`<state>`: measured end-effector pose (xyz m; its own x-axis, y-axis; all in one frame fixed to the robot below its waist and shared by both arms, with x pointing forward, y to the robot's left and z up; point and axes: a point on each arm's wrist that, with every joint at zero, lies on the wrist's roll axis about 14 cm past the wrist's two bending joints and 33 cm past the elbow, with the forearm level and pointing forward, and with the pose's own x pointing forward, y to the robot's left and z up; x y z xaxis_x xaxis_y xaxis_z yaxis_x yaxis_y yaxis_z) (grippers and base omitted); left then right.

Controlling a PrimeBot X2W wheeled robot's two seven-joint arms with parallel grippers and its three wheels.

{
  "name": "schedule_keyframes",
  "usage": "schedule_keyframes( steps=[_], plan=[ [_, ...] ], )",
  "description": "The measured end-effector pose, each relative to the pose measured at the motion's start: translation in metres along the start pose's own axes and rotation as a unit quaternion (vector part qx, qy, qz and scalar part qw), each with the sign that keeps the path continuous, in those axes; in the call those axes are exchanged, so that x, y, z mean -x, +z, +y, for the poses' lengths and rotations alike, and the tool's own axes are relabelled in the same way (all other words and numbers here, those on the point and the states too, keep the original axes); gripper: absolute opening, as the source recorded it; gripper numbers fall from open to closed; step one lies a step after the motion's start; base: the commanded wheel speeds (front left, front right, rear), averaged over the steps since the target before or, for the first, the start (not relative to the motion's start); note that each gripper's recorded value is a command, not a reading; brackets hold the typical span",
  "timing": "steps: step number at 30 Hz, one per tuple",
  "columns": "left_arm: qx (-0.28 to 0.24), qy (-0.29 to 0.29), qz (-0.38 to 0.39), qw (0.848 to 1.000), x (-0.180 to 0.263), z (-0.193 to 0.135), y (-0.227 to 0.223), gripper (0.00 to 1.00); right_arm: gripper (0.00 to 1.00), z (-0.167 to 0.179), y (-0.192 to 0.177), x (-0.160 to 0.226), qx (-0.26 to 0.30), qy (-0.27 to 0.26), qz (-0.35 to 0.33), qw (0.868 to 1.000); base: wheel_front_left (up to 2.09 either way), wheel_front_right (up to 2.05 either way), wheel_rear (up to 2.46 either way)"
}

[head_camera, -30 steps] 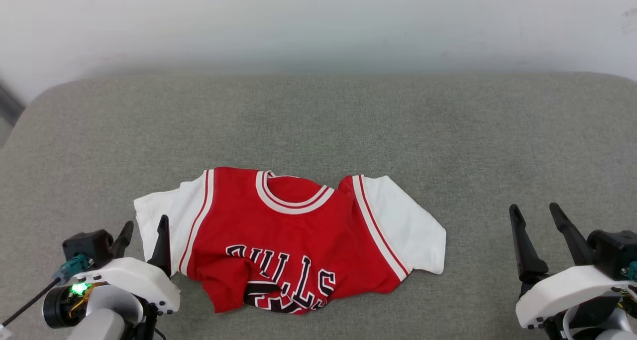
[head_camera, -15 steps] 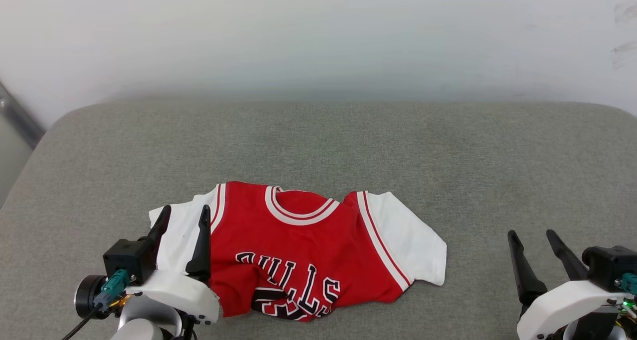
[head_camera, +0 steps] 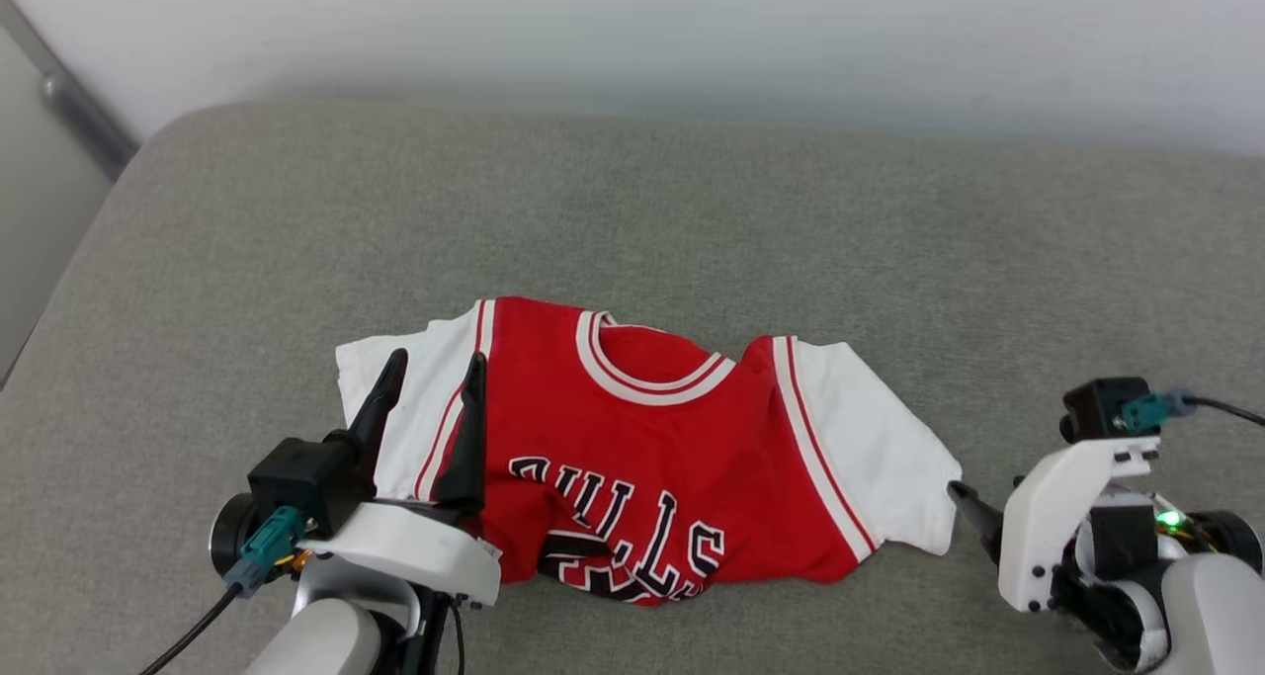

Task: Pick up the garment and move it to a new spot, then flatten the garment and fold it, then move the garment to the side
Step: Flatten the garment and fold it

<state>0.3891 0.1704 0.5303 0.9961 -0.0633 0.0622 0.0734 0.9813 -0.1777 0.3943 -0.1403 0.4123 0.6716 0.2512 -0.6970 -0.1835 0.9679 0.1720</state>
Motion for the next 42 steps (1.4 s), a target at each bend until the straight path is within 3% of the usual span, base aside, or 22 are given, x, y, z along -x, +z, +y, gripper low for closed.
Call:
schedule_keyframes(
  steps=[5, 11, 12, 13, 14, 19, 28, 34, 38, 42],
  plan=[
    [0.007, 0.015, 0.014, 1.0, -0.007, 0.009, -0.013, 1.0, 1.0, 0.018, 0.007, -0.033, 0.032, 0.03, 0.042, 0.998, 0.0, 0.0, 0.0],
    [0.008, 0.037, 0.031, 0.999, -0.007, 0.024, -0.026, 1.0, 1.0, 0.028, -0.014, -0.061, 0.035, 0.051, 0.121, 0.991, 0.0, 0.0, 0.0],
    [0.009, 0.041, 0.033, 0.999, -0.006, 0.025, -0.027, 1.0, 0.88, 0.029, -0.017, -0.063, 0.033, 0.054, 0.129, 0.99, 0.0, 0.0, 0.0],
    [0.01, 0.042, 0.034, 0.999, -0.006, 0.026, -0.028, 1.0, 0.27, 0.03, -0.018, -0.065, 0.031, 0.055, 0.135, 0.989, 0.0, 0.0, 0.0],
    [0.01, 0.043, 0.034, 0.998, -0.006, 0.026, -0.029, 1.0, 0.0, 0.03, -0.018, -0.066, 0.026, 0.058, 0.139, 0.988, 0.0, 0.0, 0.0],
    [0.006, 0.049, 0.035, 0.998, -0.006, 0.032, -0.029, 1.0, 0.0, 0.032, -0.017, -0.064, 0.023, 0.063, 0.131, 0.989, 0.0, 0.0, 0.0],
    [-0.007, 0.054, 0.026, 0.998, -0.006, 0.053, -0.007, 1.0, 0.0, 0.012, 0.018, -0.035, 0.027, 0.033, 0.028, 0.999, 0.0, 0.0, 0.0],
    [-0.014, 0.034, 0.08, 0.996, -0.03, 0.068, 0.006, 1.0, 0.0, -0.001, 0.028, -0.01, 0.02, 0.014, -0.014, 1.0, 0.0, 0.0, 0.0],
    [-0.001, 0.024, 0.181, 0.983, -0.046, 0.081, -0.019, 1.0, 0.0, -0.001, 0.031, -0.011, 0.014, 0.015, -0.023, 1.0, 0.0, 0.0, 0.0],
    [0.024, 0.023, 0.304, 0.952, -0.051, 0.095, -0.058, 1.0, 0.0, -0.005, 0.03, -0.016, 0.006, 0.012, -0.026, 1.0, 0.0, 0.0, 0.0]
  ],
)
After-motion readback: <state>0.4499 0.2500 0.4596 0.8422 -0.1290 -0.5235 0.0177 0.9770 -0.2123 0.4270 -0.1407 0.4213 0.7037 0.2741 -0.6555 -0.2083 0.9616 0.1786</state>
